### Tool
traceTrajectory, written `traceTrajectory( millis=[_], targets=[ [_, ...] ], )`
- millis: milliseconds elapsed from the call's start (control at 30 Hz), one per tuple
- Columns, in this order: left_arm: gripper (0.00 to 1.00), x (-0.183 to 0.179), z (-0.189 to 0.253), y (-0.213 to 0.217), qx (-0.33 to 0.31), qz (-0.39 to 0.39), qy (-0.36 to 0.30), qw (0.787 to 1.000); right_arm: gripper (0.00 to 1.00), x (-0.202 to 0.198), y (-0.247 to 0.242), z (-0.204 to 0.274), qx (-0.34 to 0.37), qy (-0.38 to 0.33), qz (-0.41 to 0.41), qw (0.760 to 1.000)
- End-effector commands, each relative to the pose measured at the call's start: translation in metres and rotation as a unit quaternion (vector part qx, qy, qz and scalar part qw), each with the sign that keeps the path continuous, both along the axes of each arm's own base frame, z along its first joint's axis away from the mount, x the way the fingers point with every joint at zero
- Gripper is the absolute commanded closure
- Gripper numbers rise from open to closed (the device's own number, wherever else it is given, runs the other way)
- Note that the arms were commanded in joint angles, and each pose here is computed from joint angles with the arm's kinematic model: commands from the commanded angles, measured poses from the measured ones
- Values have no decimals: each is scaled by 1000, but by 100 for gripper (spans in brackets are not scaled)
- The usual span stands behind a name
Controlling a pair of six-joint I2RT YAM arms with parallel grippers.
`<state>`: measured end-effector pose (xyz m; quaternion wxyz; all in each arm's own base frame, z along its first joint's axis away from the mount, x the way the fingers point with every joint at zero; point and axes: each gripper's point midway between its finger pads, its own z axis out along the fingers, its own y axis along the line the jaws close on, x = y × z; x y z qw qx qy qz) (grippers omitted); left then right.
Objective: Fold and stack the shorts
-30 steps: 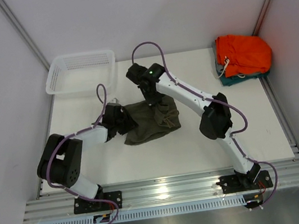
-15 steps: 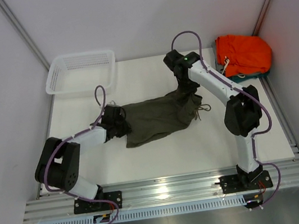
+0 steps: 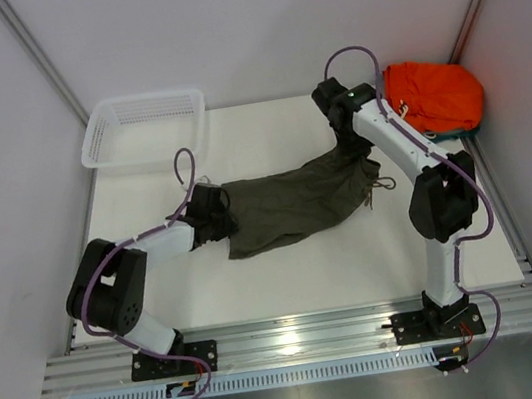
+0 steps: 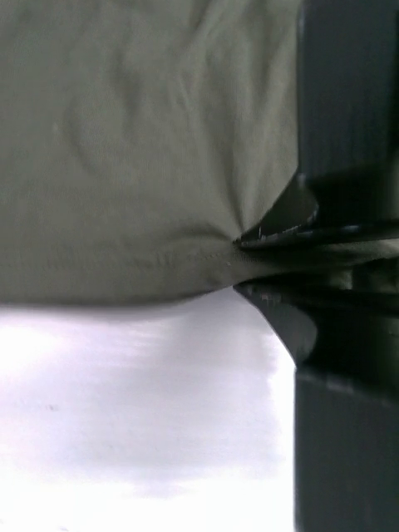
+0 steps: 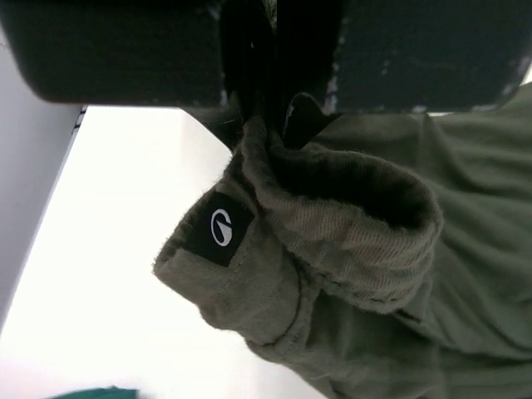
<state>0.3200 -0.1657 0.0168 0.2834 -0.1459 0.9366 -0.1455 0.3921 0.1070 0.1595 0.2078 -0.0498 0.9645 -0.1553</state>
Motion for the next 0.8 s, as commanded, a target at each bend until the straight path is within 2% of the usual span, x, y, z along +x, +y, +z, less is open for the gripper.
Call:
traceTrajectory(
  millis=[0, 133, 333, 767],
  targets=[
    [73, -9, 3, 18, 46, 9, 5, 999, 100, -3, -25, 34, -14, -36, -7, 999],
    [74, -8, 0, 21, 60, 11, 15, 998, 100, -1, -31, 36, -18, -39, -12, 999],
    [76, -8, -4, 7, 39, -7, 16, 999, 100, 1, -36, 41, -15, -44, -19, 999],
    [76, 1, 17, -19, 19, -25, -13, 999, 100, 2, 28, 83, 19, -68, 33, 997]
  ],
)
